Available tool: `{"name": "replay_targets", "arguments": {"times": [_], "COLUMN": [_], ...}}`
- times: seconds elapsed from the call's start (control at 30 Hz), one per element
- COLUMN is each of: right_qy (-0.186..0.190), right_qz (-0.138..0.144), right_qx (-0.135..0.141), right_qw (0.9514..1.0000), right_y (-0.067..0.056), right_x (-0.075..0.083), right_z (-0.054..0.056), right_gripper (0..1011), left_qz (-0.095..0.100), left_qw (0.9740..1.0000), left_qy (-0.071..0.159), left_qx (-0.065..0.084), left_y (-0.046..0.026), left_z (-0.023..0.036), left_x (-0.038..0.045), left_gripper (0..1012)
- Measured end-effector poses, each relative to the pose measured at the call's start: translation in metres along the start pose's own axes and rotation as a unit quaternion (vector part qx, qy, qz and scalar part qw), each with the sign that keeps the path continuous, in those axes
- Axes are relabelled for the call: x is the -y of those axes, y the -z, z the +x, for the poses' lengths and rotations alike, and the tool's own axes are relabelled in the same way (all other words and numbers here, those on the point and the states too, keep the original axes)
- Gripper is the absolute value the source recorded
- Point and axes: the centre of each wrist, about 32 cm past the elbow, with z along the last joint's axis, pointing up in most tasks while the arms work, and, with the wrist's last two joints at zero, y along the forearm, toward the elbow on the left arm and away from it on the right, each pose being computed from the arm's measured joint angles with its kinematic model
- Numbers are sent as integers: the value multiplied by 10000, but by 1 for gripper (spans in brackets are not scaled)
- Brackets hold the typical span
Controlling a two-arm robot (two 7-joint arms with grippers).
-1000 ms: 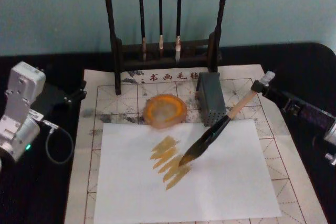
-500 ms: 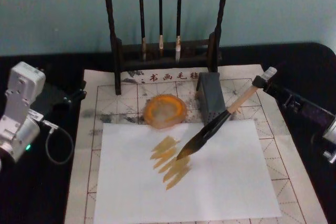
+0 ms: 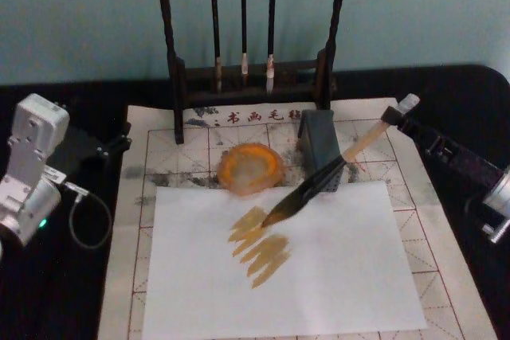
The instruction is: Pick up the brush from the inkstone, write on the paper, then place the brush back to its original position.
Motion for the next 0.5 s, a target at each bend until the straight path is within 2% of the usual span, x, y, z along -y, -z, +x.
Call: {"name": "replay_targets", "arguments": {"times": [0.2,0.5], "right_qy": [96,345], "right_qz": [290,549], "right_qx": [-177,-295], "right_qw": [9994,9975], "right_y": [83,190], "right_x": [-108,-276], "right_z": [10,34], "right_gripper": [182,182], "left_qz": [0,0], "left_qw": [10000,10000], "left_qy": [0,0], "left_qx": [0,0], "left_y": [0,0], "left_z": [0,0], "left_x": [0,0], "left_gripper": [1001,1001]}}
